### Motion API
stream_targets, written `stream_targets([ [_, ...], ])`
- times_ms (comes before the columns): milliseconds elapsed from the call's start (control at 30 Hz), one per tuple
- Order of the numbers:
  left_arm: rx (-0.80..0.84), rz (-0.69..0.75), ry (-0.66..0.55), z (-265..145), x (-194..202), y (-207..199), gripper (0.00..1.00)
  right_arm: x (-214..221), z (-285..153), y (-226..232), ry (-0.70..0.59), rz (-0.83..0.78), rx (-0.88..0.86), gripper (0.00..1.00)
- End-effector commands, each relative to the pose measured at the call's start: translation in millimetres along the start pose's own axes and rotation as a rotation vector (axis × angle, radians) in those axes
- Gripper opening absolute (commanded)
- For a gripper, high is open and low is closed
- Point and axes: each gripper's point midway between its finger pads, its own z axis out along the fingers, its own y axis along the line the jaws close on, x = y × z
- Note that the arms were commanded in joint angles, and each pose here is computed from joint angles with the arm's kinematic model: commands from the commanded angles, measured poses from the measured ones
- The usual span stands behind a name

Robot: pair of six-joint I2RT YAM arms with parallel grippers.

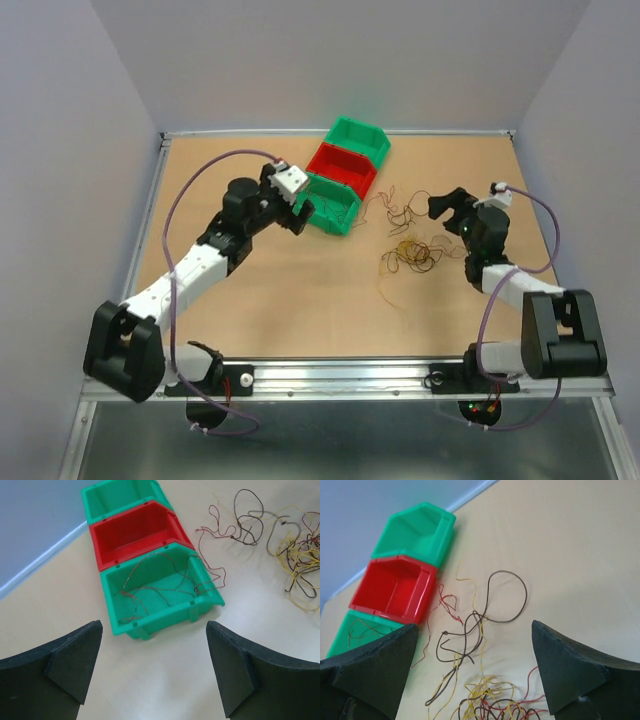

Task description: Untangle the cables

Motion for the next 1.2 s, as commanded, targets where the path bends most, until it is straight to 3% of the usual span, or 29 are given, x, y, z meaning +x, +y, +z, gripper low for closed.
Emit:
stream_targets([
  [0, -0.036, 0.154, 0.061, 38.4, -25.3, 2.4, 0.97, 10.1, 30.8, 45.9, 0.149, -0.095, -0.200, 1.00],
  [167, -0.014, 0.209, 0.158, 88.0, -14.9, -10.8, 0.97, 78.7, 68.0, 42.4, 0.341, -0.257, -0.122, 1.00],
  [300, -0.028, 0.182, 0.178, 112.5, -9.0, -9.0, 0.97, 99.2, 86.7, 56.3, 0.377, -0.356, -0.104, 1.00],
  [433, -0.107, 0.130, 0.201, 124.3, 8.5, 0.9, 0.96, 113.2, 95.4, 35.3, 0.407, -0.404, 0.016, 0.98],
  [467, -0.141, 0.104, 0.201, 124.0, 11.4, 4.1, 0.96, 110.3, 98.6, 24.5, 0.388, -0.414, 0.077, 0.95],
  [567, -0.182, 0.089, 0.183, 116.9, 23.6, 7.3, 0.96, 109.1, 101.9, 10.4, 0.366, -0.406, 0.159, 0.66],
  [600, -0.207, 0.090, 0.190, 112.7, 30.3, 10.1, 0.96, 111.2, 101.1, 12.8, 0.375, -0.410, 0.137, 0.49],
  [733, -0.259, 0.076, 0.163, 93.7, 26.7, 21.9, 0.96, 108.2, 100.9, 6.5, 0.358, -0.400, 0.181, 0.21],
  [800, -0.268, 0.058, 0.159, 89.5, 28.1, 28.3, 0.97, 103.1, 99.2, 2.4, 0.337, -0.395, 0.212, 0.21],
  [1000, -0.288, 0.031, 0.169, 88.9, 33.3, 39.2, 0.97, 61.1, 86.0, -25.1, 0.149, -0.327, 0.447, 0.07],
  [1033, -0.293, 0.025, 0.166, 88.5, 32.8, 41.9, 0.96, 49.6, 77.9, -38.8, 0.084, -0.304, 0.543, 0.01],
  [1167, -0.298, 0.014, 0.157, 85.9, 29.7, 45.8, 0.97, 19.7, 52.7, -53.3, -0.040, -0.281, 0.666, 0.01],
])
